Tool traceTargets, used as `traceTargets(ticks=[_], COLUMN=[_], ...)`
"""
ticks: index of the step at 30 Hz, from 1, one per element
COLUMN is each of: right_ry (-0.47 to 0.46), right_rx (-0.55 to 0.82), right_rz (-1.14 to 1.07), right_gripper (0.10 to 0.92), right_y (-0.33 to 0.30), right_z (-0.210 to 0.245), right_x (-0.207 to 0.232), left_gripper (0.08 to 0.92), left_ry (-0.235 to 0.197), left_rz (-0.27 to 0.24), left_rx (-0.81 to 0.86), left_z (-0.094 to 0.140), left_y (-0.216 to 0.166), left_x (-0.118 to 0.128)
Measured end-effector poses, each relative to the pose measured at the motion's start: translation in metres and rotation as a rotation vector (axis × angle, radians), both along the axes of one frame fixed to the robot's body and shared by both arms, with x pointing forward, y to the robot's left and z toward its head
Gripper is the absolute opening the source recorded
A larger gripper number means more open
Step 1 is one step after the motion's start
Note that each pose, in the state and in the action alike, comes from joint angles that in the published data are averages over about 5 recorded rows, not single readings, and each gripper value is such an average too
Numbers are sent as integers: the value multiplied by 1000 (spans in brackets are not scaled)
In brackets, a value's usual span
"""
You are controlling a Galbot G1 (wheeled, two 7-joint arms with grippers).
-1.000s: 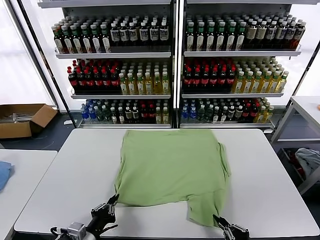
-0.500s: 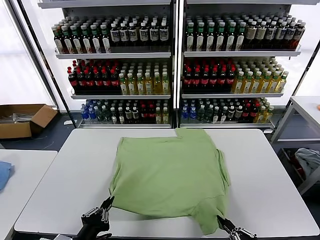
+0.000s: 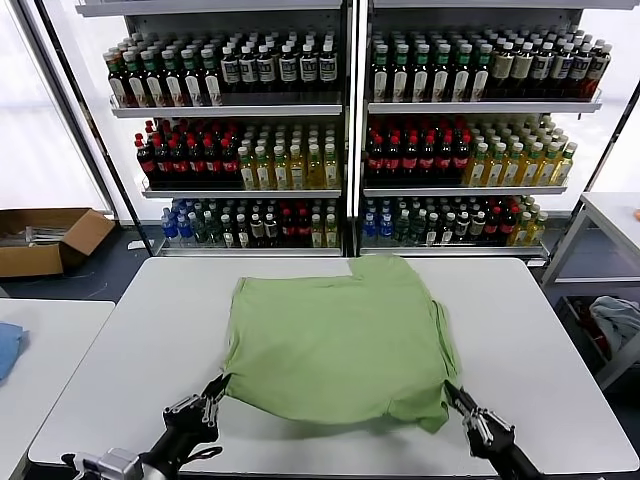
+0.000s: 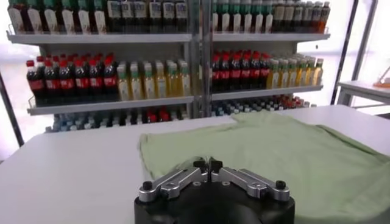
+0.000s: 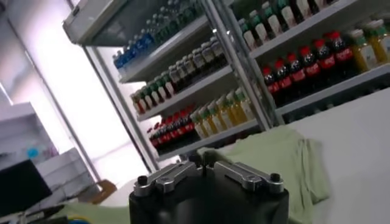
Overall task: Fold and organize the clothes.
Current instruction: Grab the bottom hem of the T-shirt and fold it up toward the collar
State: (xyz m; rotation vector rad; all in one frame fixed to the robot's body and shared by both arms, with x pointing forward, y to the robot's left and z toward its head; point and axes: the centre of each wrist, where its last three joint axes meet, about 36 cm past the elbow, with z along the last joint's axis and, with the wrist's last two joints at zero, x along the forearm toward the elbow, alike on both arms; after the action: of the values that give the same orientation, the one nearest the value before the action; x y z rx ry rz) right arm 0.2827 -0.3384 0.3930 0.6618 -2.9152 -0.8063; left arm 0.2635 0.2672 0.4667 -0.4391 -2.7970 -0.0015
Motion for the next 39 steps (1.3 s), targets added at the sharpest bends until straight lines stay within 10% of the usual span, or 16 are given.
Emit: traceTargets(ticks=[20, 39], right_ry=[24, 60], right_rx=[-80, -267], right_rz=[-1, -68], right_gripper=[112, 614], right_y=[-4, -9], right_z=[-30, -32], right_x=[109, 131], left_gripper=[87, 542], left_ry=[2, 50], left_rz=[54, 127], left_rx=[-110, -82], left_z=[-42, -71], left_y=[25, 40], left_x=[103, 121])
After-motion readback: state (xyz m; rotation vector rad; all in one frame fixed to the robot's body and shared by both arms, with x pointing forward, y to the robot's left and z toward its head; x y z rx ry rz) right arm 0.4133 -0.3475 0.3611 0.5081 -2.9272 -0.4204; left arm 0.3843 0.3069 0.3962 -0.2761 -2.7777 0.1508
